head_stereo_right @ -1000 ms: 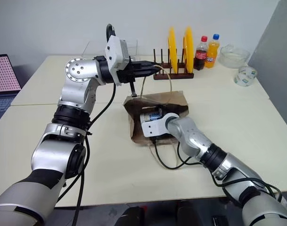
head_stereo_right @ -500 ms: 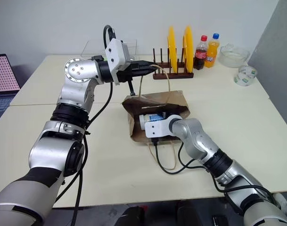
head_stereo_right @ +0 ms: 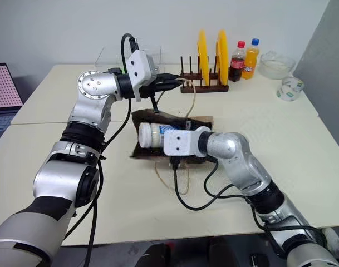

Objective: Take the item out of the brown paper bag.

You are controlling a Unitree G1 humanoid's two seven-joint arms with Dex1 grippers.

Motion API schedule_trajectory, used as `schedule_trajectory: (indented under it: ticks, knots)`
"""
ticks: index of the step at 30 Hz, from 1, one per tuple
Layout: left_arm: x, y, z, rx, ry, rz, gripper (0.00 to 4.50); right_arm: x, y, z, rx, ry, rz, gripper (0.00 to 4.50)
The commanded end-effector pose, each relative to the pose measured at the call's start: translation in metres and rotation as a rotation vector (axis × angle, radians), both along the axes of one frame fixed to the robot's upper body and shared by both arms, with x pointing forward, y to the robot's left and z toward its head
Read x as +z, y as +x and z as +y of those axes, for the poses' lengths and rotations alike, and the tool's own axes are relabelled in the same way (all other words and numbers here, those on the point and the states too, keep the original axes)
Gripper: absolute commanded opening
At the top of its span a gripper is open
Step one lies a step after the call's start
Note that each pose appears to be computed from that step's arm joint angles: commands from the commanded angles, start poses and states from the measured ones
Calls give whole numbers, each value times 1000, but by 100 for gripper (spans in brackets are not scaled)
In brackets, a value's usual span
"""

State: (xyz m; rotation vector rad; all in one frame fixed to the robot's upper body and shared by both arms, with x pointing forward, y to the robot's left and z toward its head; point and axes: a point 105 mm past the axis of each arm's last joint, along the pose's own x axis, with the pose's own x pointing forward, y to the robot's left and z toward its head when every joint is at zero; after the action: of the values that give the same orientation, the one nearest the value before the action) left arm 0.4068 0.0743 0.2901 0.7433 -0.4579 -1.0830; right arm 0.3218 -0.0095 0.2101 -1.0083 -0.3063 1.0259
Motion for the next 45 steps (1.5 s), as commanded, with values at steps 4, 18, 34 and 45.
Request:
schedule_trajectory:
  ticks: [4,18,34,45]
  knots:
    - [18,0,-5,12,9,-69,0,57,-24,-7,109,251,-28,300]
    - [17,5,-8,36,15,-74,0,132,-32,-54,110,793,147,300]
    - [15,4,-6,33,23,-74,0,22,20,-243,-687,43,-27,300]
    - [14,3,-7,23,31,-73,0,-63,16,-266,-694,-251,196,300]
